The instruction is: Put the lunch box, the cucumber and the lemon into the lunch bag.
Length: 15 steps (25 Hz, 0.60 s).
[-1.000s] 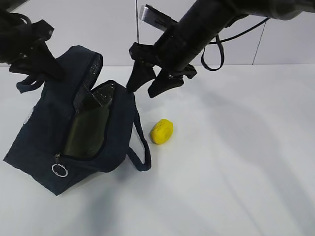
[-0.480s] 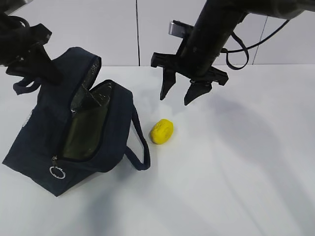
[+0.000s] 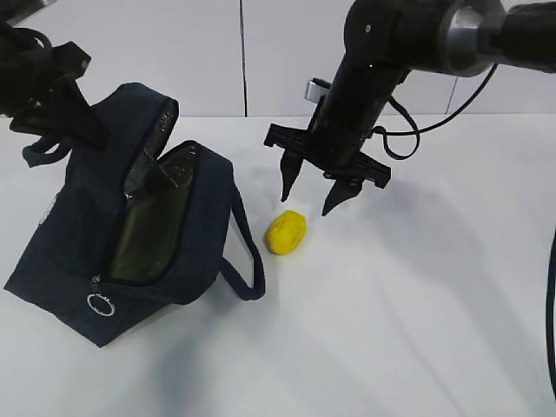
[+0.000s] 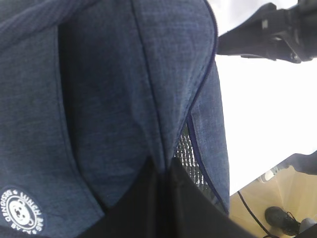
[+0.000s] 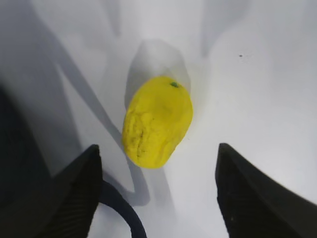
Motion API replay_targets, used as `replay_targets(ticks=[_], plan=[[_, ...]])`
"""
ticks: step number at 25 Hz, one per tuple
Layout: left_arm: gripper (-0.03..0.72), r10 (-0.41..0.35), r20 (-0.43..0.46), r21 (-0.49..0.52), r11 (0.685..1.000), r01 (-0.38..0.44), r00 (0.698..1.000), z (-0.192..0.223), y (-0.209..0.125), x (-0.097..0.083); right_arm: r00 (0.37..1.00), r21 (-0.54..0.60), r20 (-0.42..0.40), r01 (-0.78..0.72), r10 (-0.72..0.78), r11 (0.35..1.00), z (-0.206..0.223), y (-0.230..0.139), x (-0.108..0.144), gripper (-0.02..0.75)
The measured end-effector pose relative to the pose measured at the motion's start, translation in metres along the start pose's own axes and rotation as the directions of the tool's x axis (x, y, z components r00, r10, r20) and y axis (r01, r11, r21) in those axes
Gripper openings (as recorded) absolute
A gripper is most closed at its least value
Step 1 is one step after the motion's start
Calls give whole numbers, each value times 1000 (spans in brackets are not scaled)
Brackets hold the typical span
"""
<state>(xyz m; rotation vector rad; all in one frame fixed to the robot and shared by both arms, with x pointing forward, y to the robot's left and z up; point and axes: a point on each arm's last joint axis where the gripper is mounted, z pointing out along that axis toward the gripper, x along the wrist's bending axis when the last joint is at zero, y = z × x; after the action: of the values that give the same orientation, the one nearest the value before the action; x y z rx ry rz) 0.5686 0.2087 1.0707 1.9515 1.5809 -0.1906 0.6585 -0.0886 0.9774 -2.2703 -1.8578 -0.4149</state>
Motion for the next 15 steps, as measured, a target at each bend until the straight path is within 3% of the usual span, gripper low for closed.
replay_targets(ticks=[7, 15], plan=[[-1, 0, -1, -2, 1000, 0, 1000, 0, 0, 0, 1000, -23, -10, -17, 17, 1000, 13, 5, -1, 548], [-1, 0, -2, -6, 1000, 0, 1000, 0, 1, 0, 998, -12, -29, -50, 49, 999, 36, 9, -3, 561]])
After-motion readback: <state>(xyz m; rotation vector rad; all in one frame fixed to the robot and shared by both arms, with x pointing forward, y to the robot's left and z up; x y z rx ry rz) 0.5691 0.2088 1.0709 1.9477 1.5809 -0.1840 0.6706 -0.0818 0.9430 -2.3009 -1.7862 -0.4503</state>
